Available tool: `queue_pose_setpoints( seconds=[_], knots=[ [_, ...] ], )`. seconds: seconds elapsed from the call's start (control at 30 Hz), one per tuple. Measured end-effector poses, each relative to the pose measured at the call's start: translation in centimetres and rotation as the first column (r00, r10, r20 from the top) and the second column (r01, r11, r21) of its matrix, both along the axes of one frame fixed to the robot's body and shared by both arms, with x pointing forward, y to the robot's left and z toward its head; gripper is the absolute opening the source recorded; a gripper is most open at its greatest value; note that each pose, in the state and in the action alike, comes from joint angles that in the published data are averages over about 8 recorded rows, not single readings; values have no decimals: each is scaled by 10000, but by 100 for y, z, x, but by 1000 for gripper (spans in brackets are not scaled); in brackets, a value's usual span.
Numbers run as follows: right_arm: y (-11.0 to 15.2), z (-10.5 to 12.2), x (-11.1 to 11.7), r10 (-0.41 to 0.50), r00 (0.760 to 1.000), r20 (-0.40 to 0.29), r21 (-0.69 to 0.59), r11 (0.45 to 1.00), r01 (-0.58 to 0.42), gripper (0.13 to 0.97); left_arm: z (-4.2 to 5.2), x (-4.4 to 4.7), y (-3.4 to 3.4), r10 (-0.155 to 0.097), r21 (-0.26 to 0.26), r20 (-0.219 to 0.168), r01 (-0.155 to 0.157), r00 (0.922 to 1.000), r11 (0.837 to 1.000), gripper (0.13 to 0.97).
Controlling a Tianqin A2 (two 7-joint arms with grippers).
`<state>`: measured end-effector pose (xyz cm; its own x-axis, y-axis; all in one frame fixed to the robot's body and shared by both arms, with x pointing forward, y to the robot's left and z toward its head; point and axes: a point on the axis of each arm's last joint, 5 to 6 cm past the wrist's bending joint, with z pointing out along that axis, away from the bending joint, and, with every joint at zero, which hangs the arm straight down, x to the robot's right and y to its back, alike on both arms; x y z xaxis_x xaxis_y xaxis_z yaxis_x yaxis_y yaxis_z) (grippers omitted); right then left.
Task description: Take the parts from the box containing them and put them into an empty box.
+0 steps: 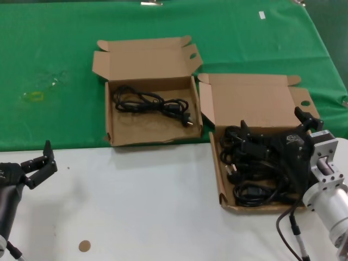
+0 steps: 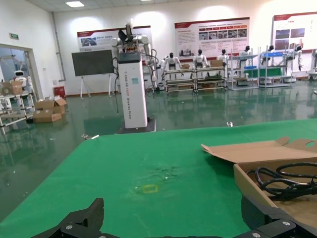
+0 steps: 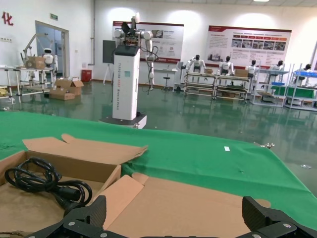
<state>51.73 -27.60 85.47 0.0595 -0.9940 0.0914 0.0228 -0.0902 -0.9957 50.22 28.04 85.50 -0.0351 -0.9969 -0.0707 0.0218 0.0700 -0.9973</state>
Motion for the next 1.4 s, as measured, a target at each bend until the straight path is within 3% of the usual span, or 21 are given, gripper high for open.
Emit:
queue_pose_setpoints(
  seconds=[1.4],
  knots=[
    [0, 0, 0, 0, 10000, 0, 0, 10000, 0, 966, 0, 0, 0, 0, -1, 0, 0, 10000, 10000, 966]
  ],
)
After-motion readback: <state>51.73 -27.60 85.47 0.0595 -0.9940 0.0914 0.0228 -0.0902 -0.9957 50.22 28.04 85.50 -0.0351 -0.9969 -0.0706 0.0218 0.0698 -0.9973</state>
